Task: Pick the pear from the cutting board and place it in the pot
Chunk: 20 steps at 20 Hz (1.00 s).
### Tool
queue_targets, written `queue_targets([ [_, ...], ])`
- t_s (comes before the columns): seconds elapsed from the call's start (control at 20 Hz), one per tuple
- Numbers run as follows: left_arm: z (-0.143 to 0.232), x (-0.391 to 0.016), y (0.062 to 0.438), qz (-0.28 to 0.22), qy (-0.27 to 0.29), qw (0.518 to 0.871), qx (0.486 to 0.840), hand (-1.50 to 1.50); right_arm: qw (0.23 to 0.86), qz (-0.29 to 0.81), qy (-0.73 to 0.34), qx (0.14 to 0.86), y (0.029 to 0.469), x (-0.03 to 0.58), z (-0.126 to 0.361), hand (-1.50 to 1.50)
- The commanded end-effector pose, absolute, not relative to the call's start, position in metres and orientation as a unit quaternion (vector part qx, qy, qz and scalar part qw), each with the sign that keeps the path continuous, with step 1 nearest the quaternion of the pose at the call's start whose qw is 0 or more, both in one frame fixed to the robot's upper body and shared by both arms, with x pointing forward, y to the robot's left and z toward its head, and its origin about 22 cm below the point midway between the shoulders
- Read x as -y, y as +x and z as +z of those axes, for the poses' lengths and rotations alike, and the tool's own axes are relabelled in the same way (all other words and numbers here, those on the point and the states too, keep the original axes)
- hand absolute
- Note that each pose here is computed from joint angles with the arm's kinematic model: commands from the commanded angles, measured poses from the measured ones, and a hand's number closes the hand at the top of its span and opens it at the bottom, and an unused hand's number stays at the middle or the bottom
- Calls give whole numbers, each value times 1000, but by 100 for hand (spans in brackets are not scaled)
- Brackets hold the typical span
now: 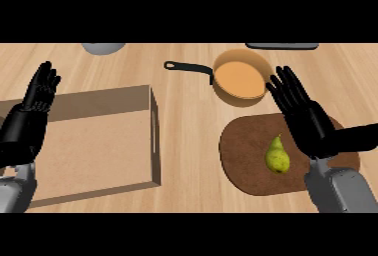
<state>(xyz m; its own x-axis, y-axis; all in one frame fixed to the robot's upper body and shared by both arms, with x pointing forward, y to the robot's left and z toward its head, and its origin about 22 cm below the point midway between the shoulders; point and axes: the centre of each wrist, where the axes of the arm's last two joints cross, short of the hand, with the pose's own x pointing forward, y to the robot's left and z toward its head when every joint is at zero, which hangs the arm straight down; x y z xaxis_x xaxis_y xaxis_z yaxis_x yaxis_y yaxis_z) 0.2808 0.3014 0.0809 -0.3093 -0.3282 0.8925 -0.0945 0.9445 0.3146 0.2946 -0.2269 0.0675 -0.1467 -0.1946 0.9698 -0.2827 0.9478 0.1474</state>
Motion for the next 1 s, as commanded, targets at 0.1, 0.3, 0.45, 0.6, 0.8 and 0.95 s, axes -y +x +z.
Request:
queue_targets([
  [0.1,66,-299,280,-43,124,611,781,0,681,23,75,728,312,315,46,150],
  [0.3,63,-293,283,-15,99,647,756,0,656,295,-110,686,311,354,101,150],
  [0.45,64,-289,287,21,85,671,736,0,714,118,-144,675,291,402,17,-150],
  [0.6,66,-269,286,31,77,680,728,0,672,104,-104,726,283,412,-12,-150],
  [0.8,86,-285,294,29,79,685,724,0,640,131,-90,752,316,424,21,-150],
  [0.95,84,-284,291,22,81,687,722,0,666,201,-61,716,325,442,55,-150],
])
